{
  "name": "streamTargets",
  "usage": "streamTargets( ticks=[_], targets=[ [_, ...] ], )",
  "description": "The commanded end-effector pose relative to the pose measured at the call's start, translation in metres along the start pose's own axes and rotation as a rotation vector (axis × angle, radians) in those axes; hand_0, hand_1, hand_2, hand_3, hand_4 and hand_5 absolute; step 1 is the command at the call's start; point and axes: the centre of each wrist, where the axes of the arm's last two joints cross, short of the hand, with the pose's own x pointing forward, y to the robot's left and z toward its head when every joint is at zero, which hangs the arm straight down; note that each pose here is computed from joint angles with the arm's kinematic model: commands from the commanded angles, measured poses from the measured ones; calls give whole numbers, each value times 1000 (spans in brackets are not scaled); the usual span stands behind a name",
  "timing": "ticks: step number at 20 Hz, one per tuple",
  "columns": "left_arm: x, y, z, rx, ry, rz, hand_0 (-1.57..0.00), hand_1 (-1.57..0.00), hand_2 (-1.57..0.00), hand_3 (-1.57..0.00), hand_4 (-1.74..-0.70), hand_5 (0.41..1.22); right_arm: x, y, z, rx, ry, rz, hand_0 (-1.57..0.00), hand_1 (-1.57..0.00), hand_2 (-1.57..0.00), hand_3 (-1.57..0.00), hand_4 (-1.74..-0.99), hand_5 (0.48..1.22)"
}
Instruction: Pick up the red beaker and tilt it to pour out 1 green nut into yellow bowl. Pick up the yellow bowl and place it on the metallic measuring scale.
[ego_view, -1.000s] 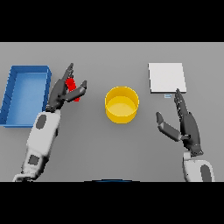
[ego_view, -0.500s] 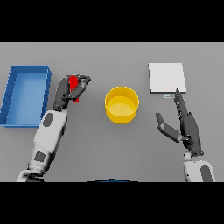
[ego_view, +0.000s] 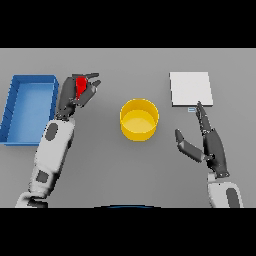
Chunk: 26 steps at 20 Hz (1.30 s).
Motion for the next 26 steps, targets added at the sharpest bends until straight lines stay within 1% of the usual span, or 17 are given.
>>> streamTargets(
  ticks=[1,3,4,5,6,8,11,13,15,16,17,20,22,23,25,26],
  targets=[
    [6,-2,1,-11,-20,-25,-1546,-1546,-1547,-1547,-1716,1097,-1,1,1,-2,5,5,1,1,1,1,-1250,672],
    [24,-2,-3,-61,-39,-125,-1555,-1555,-1556,-1555,-1725,1107,1,4,3,0,-5,13,1,1,1,1,-1249,679],
    [36,-2,-7,-105,-53,-197,-1558,-1558,-1559,-1559,-1728,1113,2,3,1,-6,-8,31,1,1,1,1,-1247,685],
    [41,-4,-9,-157,-52,-283,-1561,-1561,-1561,-1561,-1731,1119,3,6,1,-6,2,39,1,1,1,1,-1245,688],
    [44,-6,-8,-192,-53,-338,-1563,-1563,-1563,-1563,-1733,1121,5,3,-1,-11,5,43,1,1,1,1,-1243,691],
    [47,-9,-4,-233,-63,-397,-1563,-1563,-1563,-1563,-1733,1117,5,5,2,-3,-3,35,1,1,1,1,-1243,696],
    [53,-15,3,-262,-68,-438,-1563,-1563,-1563,-1563,-1733,1113,4,0,5,-6,16,40,1,1,1,1,-1243,710],
    [57,-20,3,-301,-89,-577,-1566,-1566,-1566,-1566,-1736,1112,8,0,6,-1,10,38,1,1,1,1,-1251,714],
    [67,-25,-1,-348,-135,-749,-1568,-1568,-1568,-1568,-1738,1123,9,4,6,-1,2,31,1,1,1,1,-1260,719],
    [71,-30,-3,-375,-166,-842,-1568,-1568,-1568,-1568,-1738,1137,8,2,6,2,7,26,1,1,1,1,-1266,720],
    [72,-31,-5,-405,-178,-920,-1569,-1569,-1569,-1569,-1739,1134,8,0,4,0,9,27,1,1,1,1,-1267,720],
    [83,-42,-15,-467,-235,-1120,-1570,-1570,-1570,-1570,-1740,1177,8,4,3,4,4,20,1,1,1,1,-1268,722],
    [88,-47,-22,-525,-261,-1247,-1570,-1570,-1570,-1570,-1740,1193,5,0,6,1,12,18,1,1,1,1,-1264,717],
    [93,-52,-26,-556,-282,-1299,-1570,-1570,-1570,-1570,-1690,1198,5,2,7,5,-8,15,1,1,1,1,-1261,715],
    [98,-63,-30,-626,-309,-1424,-1571,-1571,-1571,-1571,-1613,1206,5,6,2,-6,13,7,1,1,1,1,-1258,697],
    [101,-71,-31,-660,-309,-1492,-1571,-1571,-1571,-1571,-1637,1209,6,4,3,-14,9,13,1,1,1,1,-1253,688]
  ],
)
